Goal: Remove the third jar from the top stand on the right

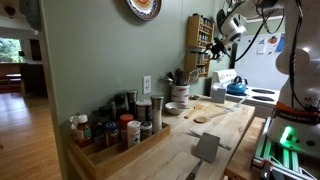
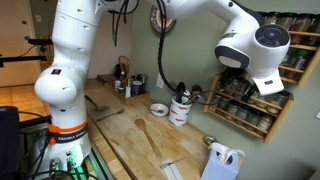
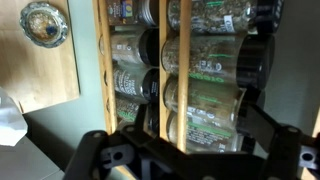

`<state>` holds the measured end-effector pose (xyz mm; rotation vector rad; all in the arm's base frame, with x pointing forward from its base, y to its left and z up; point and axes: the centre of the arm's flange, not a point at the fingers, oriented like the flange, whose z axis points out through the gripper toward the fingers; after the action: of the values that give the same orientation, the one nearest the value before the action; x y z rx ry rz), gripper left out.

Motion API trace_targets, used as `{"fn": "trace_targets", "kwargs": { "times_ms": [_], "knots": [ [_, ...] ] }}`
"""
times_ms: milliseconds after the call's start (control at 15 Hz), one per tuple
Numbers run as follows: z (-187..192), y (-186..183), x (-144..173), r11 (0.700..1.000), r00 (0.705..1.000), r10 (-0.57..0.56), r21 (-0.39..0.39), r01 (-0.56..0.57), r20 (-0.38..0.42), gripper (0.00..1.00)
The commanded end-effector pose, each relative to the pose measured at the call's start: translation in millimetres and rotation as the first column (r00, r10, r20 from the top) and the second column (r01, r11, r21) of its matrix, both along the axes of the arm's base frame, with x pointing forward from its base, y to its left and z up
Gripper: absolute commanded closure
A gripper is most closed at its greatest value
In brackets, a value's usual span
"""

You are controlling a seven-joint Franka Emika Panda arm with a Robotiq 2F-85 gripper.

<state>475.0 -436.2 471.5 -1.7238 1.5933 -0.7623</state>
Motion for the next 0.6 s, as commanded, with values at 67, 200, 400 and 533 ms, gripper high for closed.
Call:
{"fn": "trace_targets", "kwargs": {
  "times_ms": [67, 200, 400, 533],
  "knots": [
    [2.3, -3.5, 5.1, 1.000, 1.000, -0.012, 0.000, 0.012, 0.026, 0.00],
    [5.8, -4.8, 2.8, 1.000, 0.999, -0.009, 0.004, 0.009, 0.036, 0.00],
    [4.2, -7.1, 4.4, 1.000, 0.999, -0.031, -0.002, 0.031, 0.033, 0.00],
    [2.6, -7.6, 9.3, 0.998, 0.998, -0.055, -0.001, 0.055, 0.044, 0.00]
  ]
}}
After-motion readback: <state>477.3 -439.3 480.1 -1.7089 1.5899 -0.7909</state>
